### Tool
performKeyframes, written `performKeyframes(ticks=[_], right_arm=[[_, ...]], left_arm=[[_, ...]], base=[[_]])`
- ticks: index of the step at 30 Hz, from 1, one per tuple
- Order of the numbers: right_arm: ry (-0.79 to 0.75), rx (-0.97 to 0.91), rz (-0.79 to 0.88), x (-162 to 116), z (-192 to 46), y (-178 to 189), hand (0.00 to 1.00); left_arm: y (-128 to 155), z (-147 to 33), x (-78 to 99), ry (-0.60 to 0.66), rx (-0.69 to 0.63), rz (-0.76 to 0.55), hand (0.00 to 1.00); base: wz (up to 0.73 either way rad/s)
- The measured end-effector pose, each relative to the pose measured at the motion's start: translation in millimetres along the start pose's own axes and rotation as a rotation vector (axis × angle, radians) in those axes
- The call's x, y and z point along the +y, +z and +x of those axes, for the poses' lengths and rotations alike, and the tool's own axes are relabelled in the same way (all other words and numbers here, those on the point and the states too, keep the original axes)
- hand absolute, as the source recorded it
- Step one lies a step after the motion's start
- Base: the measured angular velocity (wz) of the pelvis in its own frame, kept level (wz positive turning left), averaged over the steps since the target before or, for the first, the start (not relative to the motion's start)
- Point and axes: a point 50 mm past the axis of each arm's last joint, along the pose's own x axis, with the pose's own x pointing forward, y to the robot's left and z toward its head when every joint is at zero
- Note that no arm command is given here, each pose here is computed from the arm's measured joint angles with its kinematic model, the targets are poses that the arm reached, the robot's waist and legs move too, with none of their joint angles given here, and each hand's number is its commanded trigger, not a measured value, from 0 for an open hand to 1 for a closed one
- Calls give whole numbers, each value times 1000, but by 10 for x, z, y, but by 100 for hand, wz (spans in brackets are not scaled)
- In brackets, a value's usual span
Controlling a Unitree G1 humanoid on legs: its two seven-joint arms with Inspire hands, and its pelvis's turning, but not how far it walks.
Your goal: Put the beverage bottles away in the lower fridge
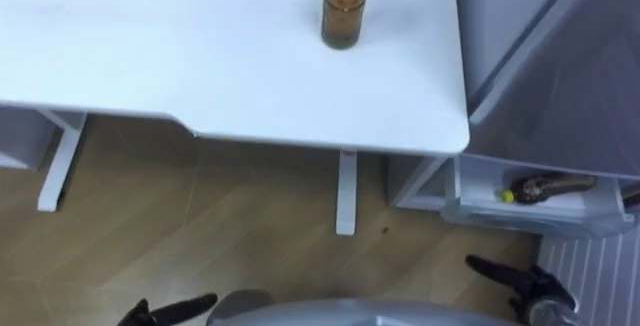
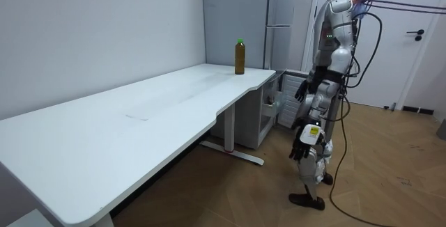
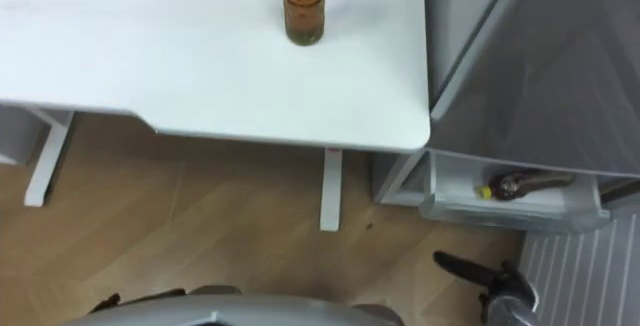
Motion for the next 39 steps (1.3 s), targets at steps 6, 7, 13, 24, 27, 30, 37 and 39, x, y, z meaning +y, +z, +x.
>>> performKeyframes(ticks=[6,7,13,24,27,30,37,39], right_arm=[[-6,96,-84,18,-32,-277,0],[-5,104,-101,21,-41,-317,0],[-19,89,-212,-11,-43,-317,0],[42,38,-292,120,-42,-286,0],[73,14,-289,150,-41,-260,0],[109,-4,-311,199,-38,-235,0],[164,19,-318,241,-57,-331,0],[174,31,-318,244,-60,-355,0]], left_arm=[[18,-14,83,117,-17,-65,0],[64,-17,95,146,-35,-102,0],[517,-98,195,306,-219,-353,0],[1585,-706,-77,387,-812,-436,0],[1806,-955,-155,375,-991,-441,0],[1974,-1191,-222,333,-1135,-456,0],[2197,-1607,-509,149,-1358,-426,0],[2209,-1693,-610,63,-1393,-397,0]], base=[[6],[9],[-1],[7],[9],[7],[2],[0]])
